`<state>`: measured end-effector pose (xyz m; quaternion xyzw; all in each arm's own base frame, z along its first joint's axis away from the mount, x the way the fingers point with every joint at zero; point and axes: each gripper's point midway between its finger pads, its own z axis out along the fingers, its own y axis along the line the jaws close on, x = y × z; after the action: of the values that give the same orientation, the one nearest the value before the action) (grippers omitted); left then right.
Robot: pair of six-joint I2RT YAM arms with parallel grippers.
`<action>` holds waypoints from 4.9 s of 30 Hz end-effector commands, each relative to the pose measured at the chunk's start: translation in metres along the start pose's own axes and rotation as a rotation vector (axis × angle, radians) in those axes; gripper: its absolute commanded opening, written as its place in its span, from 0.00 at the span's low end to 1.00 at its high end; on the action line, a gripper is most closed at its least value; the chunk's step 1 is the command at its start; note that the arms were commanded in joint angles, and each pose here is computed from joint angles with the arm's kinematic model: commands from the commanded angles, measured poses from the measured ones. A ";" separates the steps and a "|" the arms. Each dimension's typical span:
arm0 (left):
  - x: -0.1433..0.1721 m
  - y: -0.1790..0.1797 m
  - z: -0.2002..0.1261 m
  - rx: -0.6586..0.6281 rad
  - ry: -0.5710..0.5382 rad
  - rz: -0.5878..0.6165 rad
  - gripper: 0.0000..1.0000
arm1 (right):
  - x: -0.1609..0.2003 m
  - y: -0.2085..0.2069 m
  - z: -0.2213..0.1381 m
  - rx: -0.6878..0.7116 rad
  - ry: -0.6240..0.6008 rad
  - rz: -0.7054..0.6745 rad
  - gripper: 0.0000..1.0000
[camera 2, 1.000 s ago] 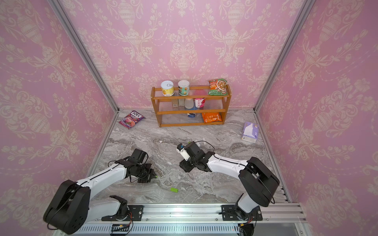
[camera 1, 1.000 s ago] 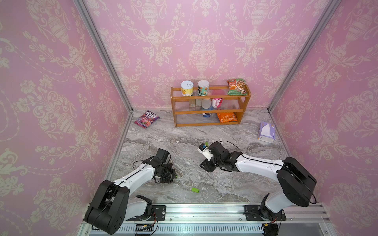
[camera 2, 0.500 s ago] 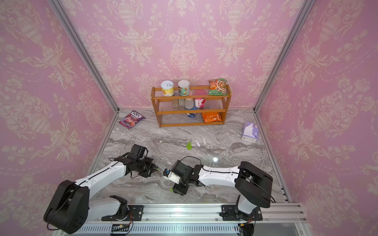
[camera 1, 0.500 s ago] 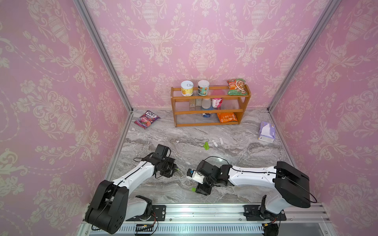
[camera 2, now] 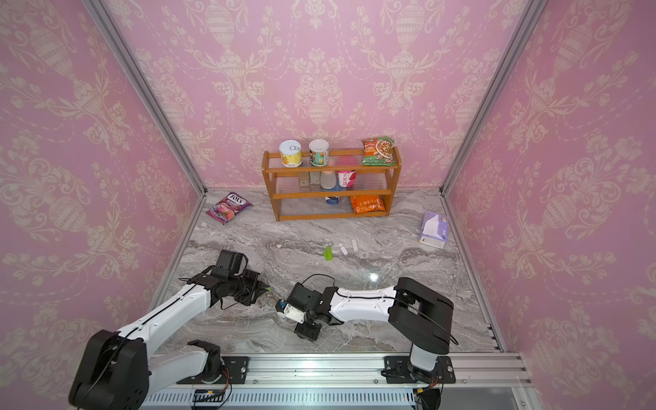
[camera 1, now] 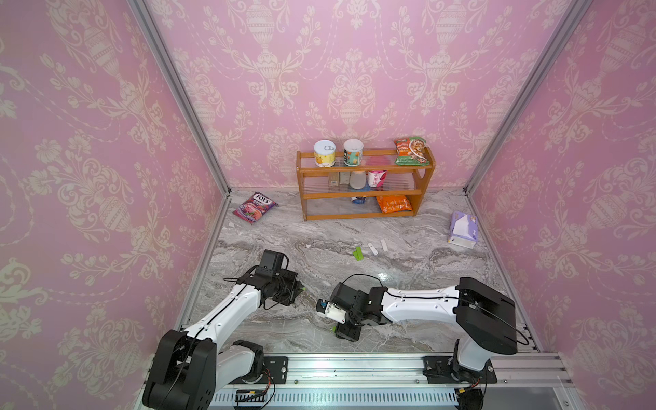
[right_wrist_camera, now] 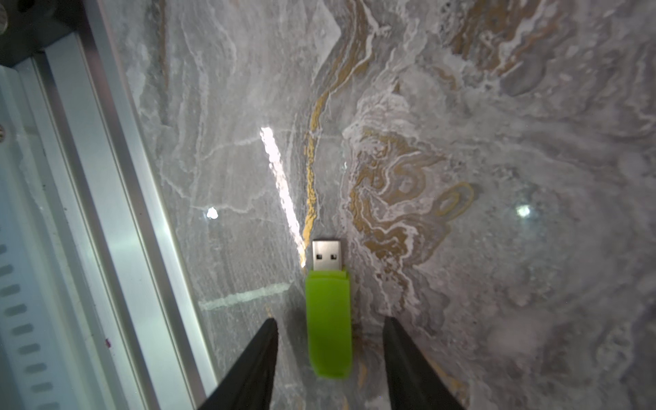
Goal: Close the usb drive cover
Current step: Pick up the cover from the center of the board, then pick up the USB drive from the center of the board, then close the cover of the USB drive.
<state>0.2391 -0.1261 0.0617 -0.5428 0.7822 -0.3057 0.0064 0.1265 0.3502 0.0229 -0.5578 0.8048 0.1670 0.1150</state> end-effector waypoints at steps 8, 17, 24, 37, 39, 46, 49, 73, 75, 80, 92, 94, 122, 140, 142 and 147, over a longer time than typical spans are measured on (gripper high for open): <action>0.000 0.011 0.011 -0.054 0.042 -0.003 0.00 | 0.020 0.001 0.001 0.007 0.146 -0.035 0.46; -0.002 0.009 0.016 -0.063 0.058 0.000 0.00 | 0.021 0.006 0.003 0.000 0.221 -0.048 0.42; -0.004 0.008 0.008 -0.052 0.049 0.001 0.00 | 0.021 0.004 0.009 0.065 0.295 -0.076 0.37; -0.007 0.009 0.003 -0.049 0.040 -0.001 0.00 | 0.032 -0.004 0.013 0.120 0.365 -0.070 0.32; -0.008 0.009 0.002 -0.050 0.039 0.000 0.00 | 0.033 -0.004 0.014 0.124 0.371 -0.067 0.32; -0.008 0.007 0.002 -0.050 0.038 0.005 0.00 | 0.036 -0.006 0.014 0.132 0.382 -0.064 0.32; -0.008 0.006 0.001 -0.048 0.036 0.008 0.00 | 0.038 -0.007 0.014 0.139 0.386 -0.064 0.30; 0.004 -0.053 0.007 0.020 0.103 0.148 0.00 | -0.002 -0.092 -0.051 0.490 0.020 -0.087 0.00; 0.013 -0.068 0.009 0.032 0.119 0.197 0.00 | -0.008 -0.102 -0.063 0.533 -0.044 -0.102 0.00; 0.038 -0.095 0.026 0.029 0.189 0.281 0.00 | -0.020 -0.120 -0.090 0.607 -0.152 -0.164 0.00; 0.075 -0.125 0.051 0.054 0.320 0.292 0.00 | -0.044 -0.160 -0.119 0.865 -0.148 -0.341 0.00; 0.077 -0.129 0.048 0.066 0.319 0.298 0.00 | -0.049 -0.165 -0.120 0.870 -0.156 -0.319 0.00; 0.103 -0.186 -0.022 0.406 0.025 0.990 0.00 | -0.095 -0.147 -0.150 0.075 -0.540 0.272 0.00; 0.101 -0.180 -0.029 0.395 -0.020 1.042 0.00 | -0.103 -0.173 -0.165 0.160 -0.593 0.331 0.00; 0.103 -0.180 -0.029 0.401 -0.015 1.040 0.00 | -0.104 -0.174 -0.166 0.165 -0.595 0.330 0.00; 0.105 -0.181 -0.029 0.404 -0.012 1.044 0.00 | -0.106 -0.174 -0.162 0.153 -0.588 0.327 0.00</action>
<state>0.3421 -0.2413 0.2123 -0.0819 0.8673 -0.4132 0.2651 0.3188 0.3187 0.1853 -0.3442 0.8253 0.2776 0.3514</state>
